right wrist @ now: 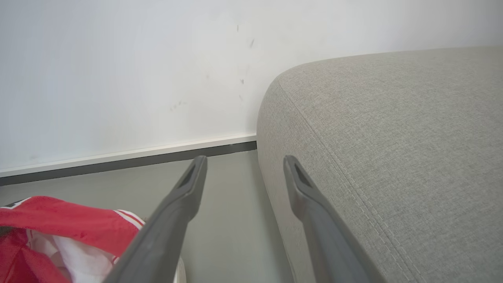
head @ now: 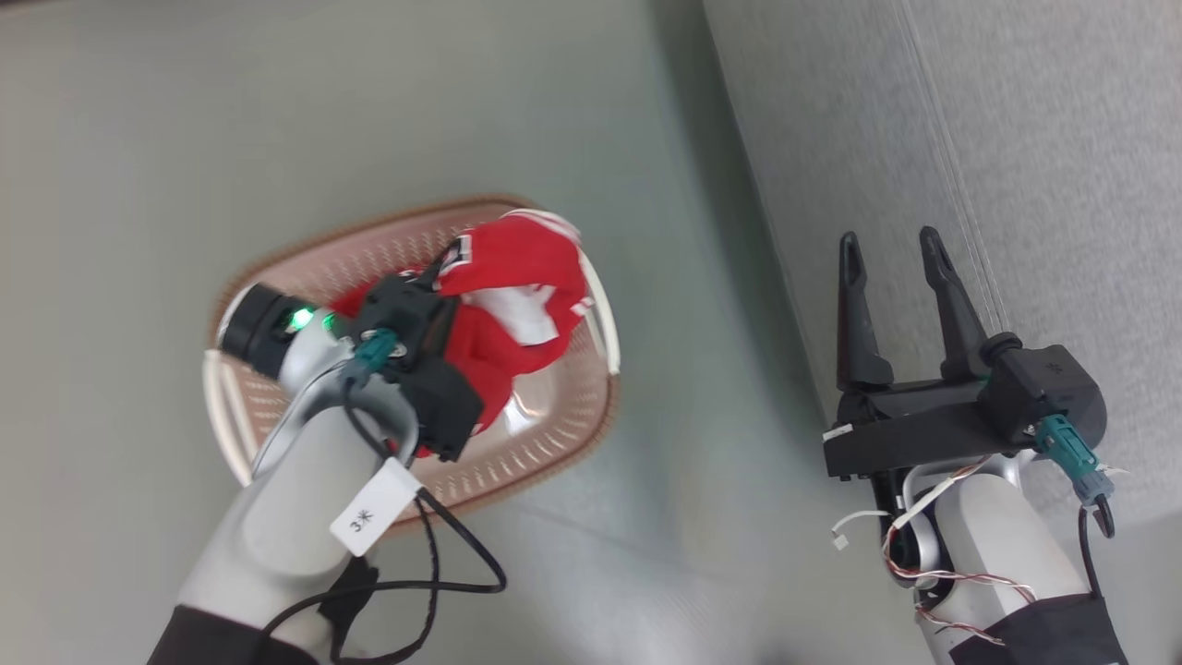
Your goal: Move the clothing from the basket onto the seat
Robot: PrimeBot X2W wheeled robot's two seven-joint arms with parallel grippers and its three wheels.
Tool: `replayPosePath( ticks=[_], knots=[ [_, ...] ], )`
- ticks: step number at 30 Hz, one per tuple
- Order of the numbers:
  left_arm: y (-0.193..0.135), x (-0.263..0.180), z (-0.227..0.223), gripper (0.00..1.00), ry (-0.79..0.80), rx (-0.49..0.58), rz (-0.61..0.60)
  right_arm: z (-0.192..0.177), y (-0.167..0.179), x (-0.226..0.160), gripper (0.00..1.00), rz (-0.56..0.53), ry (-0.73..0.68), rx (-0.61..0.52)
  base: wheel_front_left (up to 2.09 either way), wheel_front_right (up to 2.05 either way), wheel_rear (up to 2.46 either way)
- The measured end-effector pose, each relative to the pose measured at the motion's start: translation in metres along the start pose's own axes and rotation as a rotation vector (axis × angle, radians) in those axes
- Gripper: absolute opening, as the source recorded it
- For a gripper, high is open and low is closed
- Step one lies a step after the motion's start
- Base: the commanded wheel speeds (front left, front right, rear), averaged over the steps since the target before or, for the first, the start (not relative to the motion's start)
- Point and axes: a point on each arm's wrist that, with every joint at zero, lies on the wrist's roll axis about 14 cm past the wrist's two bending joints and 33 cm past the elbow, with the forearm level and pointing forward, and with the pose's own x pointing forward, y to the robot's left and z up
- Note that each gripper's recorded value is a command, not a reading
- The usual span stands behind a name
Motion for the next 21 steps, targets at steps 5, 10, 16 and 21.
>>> replayPosePath(
  ticks=[5, 10, 16, 21],
  knots=[
    [0.006, -0.008, 0.053, 0.00, -0.100, 0.053, 0.010, 0.013, 0.008, -0.003, 1.00, 0.032, -0.025, 0.001, 0.00, 0.00, 0.00],
    [0.021, -0.024, 0.110, 0.00, -0.207, 0.065, 0.059, 0.020, 0.021, -0.012, 1.00, 0.072, -0.032, 0.012, 0.00, 0.00, 0.00],
    [0.027, -0.052, 0.158, 0.00, -0.298, 0.068, 0.104, 0.032, 0.030, -0.022, 1.00, 0.105, -0.049, 0.012, 0.00, 0.00, 0.00],
    [0.023, -0.077, 0.191, 0.00, -0.354, 0.098, 0.123, 0.044, 0.041, -0.033, 1.00, 0.137, -0.072, 0.020, 0.00, 0.00, 0.00]
  ],
)
